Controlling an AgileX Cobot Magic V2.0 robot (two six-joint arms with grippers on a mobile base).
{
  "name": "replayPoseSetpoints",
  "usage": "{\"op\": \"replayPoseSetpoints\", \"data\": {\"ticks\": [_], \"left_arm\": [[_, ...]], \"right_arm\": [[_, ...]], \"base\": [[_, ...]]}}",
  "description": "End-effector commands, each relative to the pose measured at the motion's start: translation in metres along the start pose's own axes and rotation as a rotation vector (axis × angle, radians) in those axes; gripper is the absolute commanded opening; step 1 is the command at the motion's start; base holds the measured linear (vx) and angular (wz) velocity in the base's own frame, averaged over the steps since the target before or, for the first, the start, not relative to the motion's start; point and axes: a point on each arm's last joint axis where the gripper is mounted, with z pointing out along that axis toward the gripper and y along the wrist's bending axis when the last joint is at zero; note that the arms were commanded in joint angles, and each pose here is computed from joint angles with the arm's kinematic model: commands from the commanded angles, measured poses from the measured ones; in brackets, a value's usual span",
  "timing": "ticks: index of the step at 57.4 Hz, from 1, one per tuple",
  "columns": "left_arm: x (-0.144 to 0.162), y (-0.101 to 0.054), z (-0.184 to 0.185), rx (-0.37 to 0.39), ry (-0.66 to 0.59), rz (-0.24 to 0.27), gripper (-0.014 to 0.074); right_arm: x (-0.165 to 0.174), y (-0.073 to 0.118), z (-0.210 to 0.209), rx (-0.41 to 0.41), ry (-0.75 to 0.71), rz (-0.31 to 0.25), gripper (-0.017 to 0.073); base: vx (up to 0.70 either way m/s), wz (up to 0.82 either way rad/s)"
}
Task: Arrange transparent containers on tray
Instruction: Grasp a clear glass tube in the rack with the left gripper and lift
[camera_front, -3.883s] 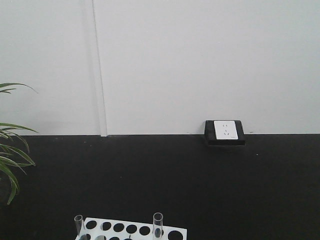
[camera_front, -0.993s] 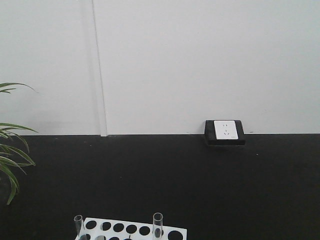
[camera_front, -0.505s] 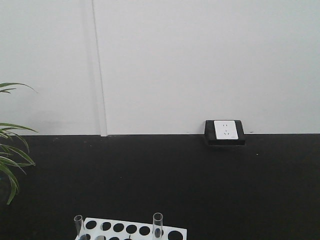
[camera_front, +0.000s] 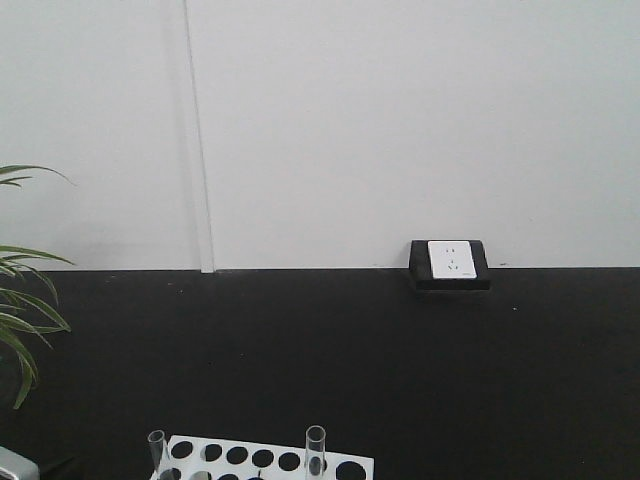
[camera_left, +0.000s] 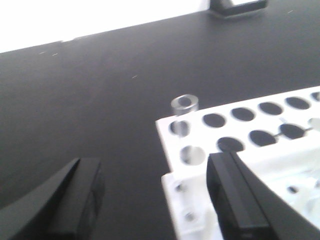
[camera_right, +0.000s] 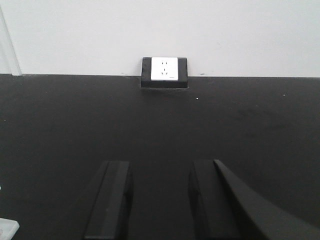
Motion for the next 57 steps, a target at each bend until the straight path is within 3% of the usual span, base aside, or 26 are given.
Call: {"op": "replayPoseSetpoints", "data": {"ticks": [1, 8, 29, 46, 57], "left_arm": [[-0.017, -0.007, 0.01, 0.053, -0.177, -0.025, 0.0559], [-0.014, -0.01, 0.023, 0.084, -0.244, -0.012, 0.0559], [-0.021, -0.011, 0.071, 0.066, -0.239, -0.049, 0.0559], [-0.013, -0.01, 0.08, 0.045, -0.189, -0.063, 0.0556], [-0.012, -0.01, 0.08, 0.051, -0.19, -0.083, 0.0471]], "right_arm": [[-0.016, -0.001, -0.002, 0.007, -0.091, -0.015, 0.0365], [-0.015, -0.001, -0.002, 0.008, -0.081, -0.015, 0.0365], [-0.015, -0.001, -0.002, 0.008, -0.078, -0.013, 0.0365], [-0.015, -0.001, -0.002, 0.008, -0.078, -0.013, 0.0365], [-0.015, -0.001, -0.002, 0.008, -0.078, -0.013, 0.0365]], "base": [[0.0, 0.0], [0.0, 0.0], [0.0, 0.0], [0.0, 0.0], [0.0, 0.0]]}}
